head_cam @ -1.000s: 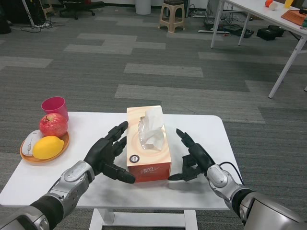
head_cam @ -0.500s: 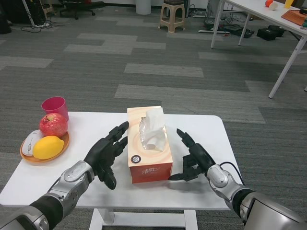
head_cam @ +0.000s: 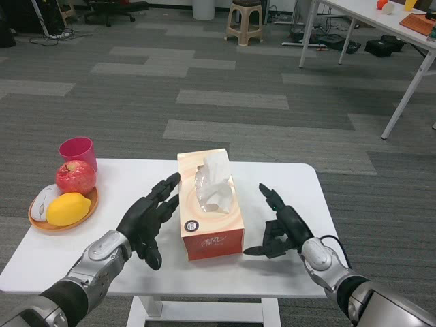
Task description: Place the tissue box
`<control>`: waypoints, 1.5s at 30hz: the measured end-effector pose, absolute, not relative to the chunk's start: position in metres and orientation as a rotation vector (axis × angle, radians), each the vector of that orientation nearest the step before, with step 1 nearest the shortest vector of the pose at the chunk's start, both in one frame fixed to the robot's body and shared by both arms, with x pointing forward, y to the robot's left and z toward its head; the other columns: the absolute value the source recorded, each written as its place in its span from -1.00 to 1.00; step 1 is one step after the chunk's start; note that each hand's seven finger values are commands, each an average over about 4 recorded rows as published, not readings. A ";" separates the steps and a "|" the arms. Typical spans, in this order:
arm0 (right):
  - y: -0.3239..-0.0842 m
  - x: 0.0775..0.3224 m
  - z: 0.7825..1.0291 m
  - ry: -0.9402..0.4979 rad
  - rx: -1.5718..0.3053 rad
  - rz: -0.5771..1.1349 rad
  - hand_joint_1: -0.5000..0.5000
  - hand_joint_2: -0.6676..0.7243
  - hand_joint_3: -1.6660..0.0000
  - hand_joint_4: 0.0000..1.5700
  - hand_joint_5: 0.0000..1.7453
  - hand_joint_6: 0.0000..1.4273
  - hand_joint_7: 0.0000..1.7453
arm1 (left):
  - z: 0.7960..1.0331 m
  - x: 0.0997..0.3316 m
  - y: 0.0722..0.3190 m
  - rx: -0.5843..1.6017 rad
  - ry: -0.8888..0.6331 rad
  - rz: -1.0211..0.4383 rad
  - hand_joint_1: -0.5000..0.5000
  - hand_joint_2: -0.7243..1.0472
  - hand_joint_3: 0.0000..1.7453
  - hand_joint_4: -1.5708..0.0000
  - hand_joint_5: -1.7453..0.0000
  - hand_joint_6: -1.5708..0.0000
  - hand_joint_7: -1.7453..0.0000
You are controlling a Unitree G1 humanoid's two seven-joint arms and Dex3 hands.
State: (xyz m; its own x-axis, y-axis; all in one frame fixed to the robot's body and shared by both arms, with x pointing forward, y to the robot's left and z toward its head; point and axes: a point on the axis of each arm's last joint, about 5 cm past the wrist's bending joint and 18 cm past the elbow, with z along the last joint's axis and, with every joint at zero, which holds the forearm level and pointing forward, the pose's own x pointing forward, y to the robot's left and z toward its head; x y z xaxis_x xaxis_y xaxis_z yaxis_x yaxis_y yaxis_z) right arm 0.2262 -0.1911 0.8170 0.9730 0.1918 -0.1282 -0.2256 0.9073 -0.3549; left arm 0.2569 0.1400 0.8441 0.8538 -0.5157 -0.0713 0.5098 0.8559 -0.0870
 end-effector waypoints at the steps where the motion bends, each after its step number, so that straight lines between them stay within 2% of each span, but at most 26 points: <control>1: -0.193 0.225 0.817 0.093 -0.376 0.210 -0.92 -0.66 0.62 -0.10 0.44 -1.00 -1.00 | 0.844 0.256 0.141 -0.068 0.093 -0.536 1.00 -1.00 -1.00 1.00 0.65 1.00 1.00; 4: -0.198 0.224 0.817 0.095 -0.372 0.192 -0.92 -0.73 0.62 -0.13 0.44 -1.00 -1.00 | 0.843 0.255 0.143 -0.073 0.089 -0.525 1.00 -1.00 -1.00 1.00 0.65 1.00 1.00; 13: -0.204 0.222 0.817 0.097 -0.359 0.161 -0.92 -0.73 0.62 -0.13 0.44 -1.00 -1.00 | 0.843 0.249 0.148 -0.085 0.079 -0.512 1.00 -1.00 -1.00 1.00 0.65 1.00 1.00; 15: -0.204 0.222 0.817 0.097 -0.359 0.160 -0.92 -0.73 0.62 -0.13 0.44 -1.00 -1.00 | 0.845 0.250 0.148 -0.087 0.066 -0.513 1.00 -0.95 -1.00 1.00 0.65 1.00 1.00; 23: -0.205 0.222 0.817 0.097 -0.358 0.158 -0.92 -0.73 0.62 -0.12 0.44 -1.00 -1.00 | 0.850 0.252 0.147 -0.093 0.035 -0.518 1.00 -1.00 -1.00 1.00 0.65 1.00 1.00; 28: -0.205 0.221 0.817 0.097 -0.353 0.151 -0.92 -0.73 0.62 -0.13 0.44 -1.00 -1.00 | 0.854 0.254 0.150 -0.110 0.008 -0.493 1.00 -0.95 -1.00 1.00 0.65 1.00 1.00; 32: -0.208 0.220 0.818 0.087 -0.322 0.123 -0.92 -0.73 0.62 -0.13 0.44 -1.00 -1.00 | 0.854 0.251 0.160 -0.130 -0.007 -0.438 1.00 -1.00 -1.00 1.00 0.65 1.00 1.00; 40: -0.208 0.224 0.830 -0.006 -0.254 0.077 -0.92 -0.73 0.62 -0.16 0.42 -1.00 -1.00 | 0.868 0.251 0.181 -0.145 -0.111 -0.332 1.00 -0.97 -1.00 1.00 0.65 1.00 1.00; 45: -0.208 0.230 0.844 -0.110 -0.196 0.043 -0.92 -0.64 0.57 -0.20 0.42 -1.00 -1.00 | 0.880 0.250 0.192 -0.158 -0.202 -0.275 1.00 -1.00 -1.00 1.00 0.65 1.00 1.00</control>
